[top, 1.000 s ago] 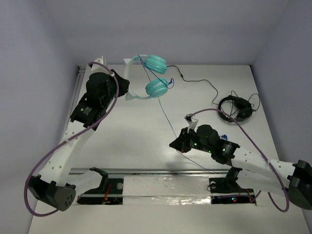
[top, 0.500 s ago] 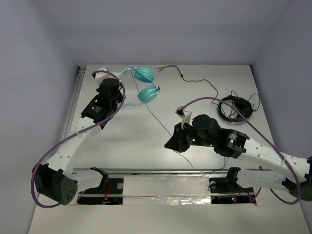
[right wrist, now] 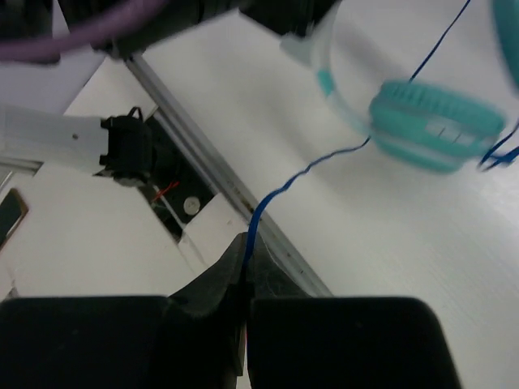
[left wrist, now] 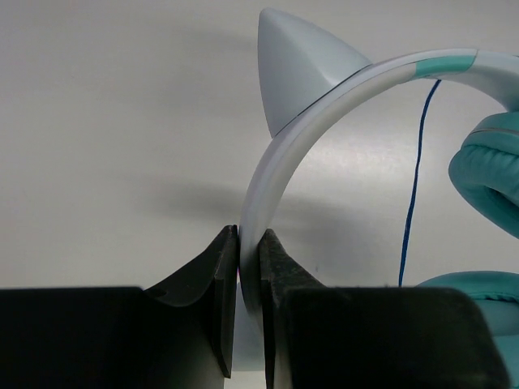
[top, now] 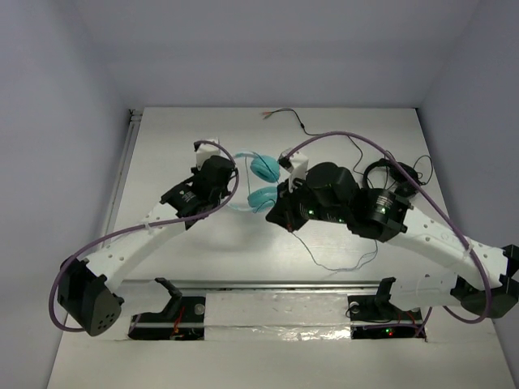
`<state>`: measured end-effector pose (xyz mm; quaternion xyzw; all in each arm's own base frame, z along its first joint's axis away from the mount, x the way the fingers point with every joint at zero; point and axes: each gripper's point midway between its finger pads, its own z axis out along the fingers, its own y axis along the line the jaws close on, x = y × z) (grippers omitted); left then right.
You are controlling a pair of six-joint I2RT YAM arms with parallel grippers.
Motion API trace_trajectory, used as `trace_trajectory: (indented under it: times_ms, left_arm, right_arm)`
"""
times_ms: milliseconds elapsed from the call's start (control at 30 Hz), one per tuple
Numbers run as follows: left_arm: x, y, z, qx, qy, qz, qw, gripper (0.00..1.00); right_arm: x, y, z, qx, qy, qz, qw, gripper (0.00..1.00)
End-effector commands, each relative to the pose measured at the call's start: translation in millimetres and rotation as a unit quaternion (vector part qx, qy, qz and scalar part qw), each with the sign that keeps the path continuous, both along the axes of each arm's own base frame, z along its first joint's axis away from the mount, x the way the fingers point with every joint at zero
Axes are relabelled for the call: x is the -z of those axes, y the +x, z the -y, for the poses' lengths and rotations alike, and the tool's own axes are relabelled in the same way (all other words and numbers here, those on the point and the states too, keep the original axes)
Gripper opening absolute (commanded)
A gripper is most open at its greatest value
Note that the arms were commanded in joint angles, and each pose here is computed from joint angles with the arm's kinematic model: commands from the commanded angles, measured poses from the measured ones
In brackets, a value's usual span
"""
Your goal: Wrap the headphones
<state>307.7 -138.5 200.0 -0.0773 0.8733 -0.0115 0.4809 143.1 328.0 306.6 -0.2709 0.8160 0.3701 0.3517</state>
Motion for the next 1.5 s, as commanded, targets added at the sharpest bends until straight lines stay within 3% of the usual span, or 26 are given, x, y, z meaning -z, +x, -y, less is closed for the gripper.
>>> trace_trajectory:
  times_ms: [0,300,700,767,900,1033,1333,1467]
  left_arm:
    - [-2,-12,9,0.031,-0.016,0.005,0.999,0.0]
    - [18,-52,46,0.174,-0.039,-0.044,0.983,0.0]
    - [-5,-71,50,0.233,-0.057,-0.026,0.97,0.0]
    - [-12,-75,55,0.25,-0.068,-0.022,0.966,0.0]
    - [-35,-79,69,0.28,-0.106,0.0,0.954,0.0]
    - [-58,-83,79,0.299,-0.136,0.016,0.944,0.0]
    - [-111,-80,83,0.297,-0.187,0.074,0.934,0.0]
    - [-136,-77,82,0.289,-0.211,0.104,0.928,0.0]
  right_arm:
    - [-10,29,5,0.039,-0.045,0.071,0.996,0.0]
    - [-31,101,16,0.133,-0.081,0.142,0.978,0.0]
    - [-11,183,75,0.276,-0.169,0.182,0.928,0.0]
    - [1,187,77,0.278,-0.171,0.173,0.929,0.0]
    - [18,202,77,0.28,-0.135,0.149,0.939,0.0]
    - [35,201,63,0.211,-0.061,0.102,0.97,0.0]
    - [25,181,62,0.19,0.051,0.097,0.976,0.02]
    - [46,164,55,0.151,0.098,0.072,0.981,0.06]
